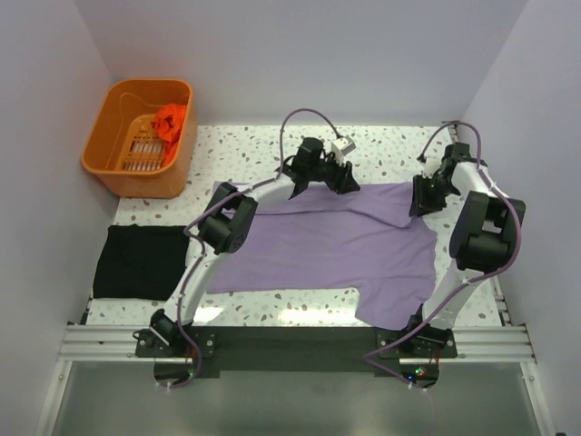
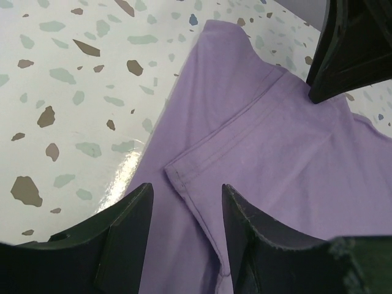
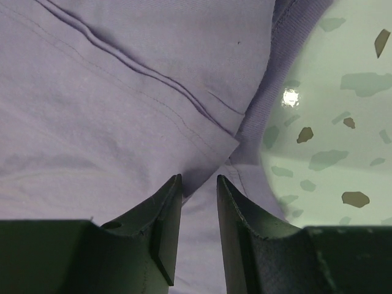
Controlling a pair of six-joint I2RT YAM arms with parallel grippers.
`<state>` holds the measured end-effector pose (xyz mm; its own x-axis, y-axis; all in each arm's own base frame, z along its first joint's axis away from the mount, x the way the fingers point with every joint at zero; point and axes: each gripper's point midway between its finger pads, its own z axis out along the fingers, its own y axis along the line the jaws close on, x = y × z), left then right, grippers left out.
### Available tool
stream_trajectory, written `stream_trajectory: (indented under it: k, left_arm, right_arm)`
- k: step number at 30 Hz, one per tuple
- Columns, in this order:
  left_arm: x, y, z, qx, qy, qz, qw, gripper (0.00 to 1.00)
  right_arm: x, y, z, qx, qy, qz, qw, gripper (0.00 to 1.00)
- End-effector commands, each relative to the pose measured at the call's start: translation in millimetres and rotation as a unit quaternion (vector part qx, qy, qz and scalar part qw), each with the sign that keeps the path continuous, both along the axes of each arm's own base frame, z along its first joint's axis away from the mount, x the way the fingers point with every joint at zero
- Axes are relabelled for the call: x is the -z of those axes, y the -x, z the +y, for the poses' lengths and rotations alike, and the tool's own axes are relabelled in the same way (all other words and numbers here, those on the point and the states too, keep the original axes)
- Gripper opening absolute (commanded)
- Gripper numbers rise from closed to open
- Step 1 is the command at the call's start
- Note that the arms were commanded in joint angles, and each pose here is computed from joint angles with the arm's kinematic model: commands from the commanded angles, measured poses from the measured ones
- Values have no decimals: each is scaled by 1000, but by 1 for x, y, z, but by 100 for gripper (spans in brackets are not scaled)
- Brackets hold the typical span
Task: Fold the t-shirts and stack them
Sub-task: Fold the tshirt
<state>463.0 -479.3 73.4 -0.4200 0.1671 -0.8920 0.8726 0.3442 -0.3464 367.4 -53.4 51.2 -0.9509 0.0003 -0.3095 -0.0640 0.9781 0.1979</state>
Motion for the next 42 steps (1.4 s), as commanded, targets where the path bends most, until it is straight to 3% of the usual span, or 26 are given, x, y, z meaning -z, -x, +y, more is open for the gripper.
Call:
stream_trajectory:
  k: [1, 19, 25, 31, 33, 36, 40, 42]
  left_arm:
    - [-26, -7, -20, 2, 42, -31, 999, 53]
    - [3, -5, -41, 11, 36, -21, 999, 45]
    - [-3, -3, -44, 23, 54, -20, 998, 31]
    - [-13, 2, -47, 39, 64, -28, 997, 4]
    - [-11, 0, -44, 29, 60, -29, 997, 2]
    - [-16, -8, -39, 1, 58, -36, 998, 7]
    - [-14, -13, -36, -18, 51, -29, 998, 25]
    - [-8, -12, -35, -22, 44, -18, 999, 29]
  right_arm:
    - [-4, -6, 0, 16, -7, -2, 1000, 33]
    - [0, -25, -5, 43, -28, -3, 999, 33]
    - [-1, -27, -1, 39, -36, -8, 999, 18]
    - [-8, -31, 0, 32, -41, -26, 998, 1]
    - [-10, -32, 1, 30, -40, -29, 998, 0]
    - [-11, -33, 1, 26, -41, -34, 998, 0]
    - [-14, -32, 2, 21, -39, -40, 998, 0]
    - [-15, -31, 1, 18, -38, -43, 998, 0]
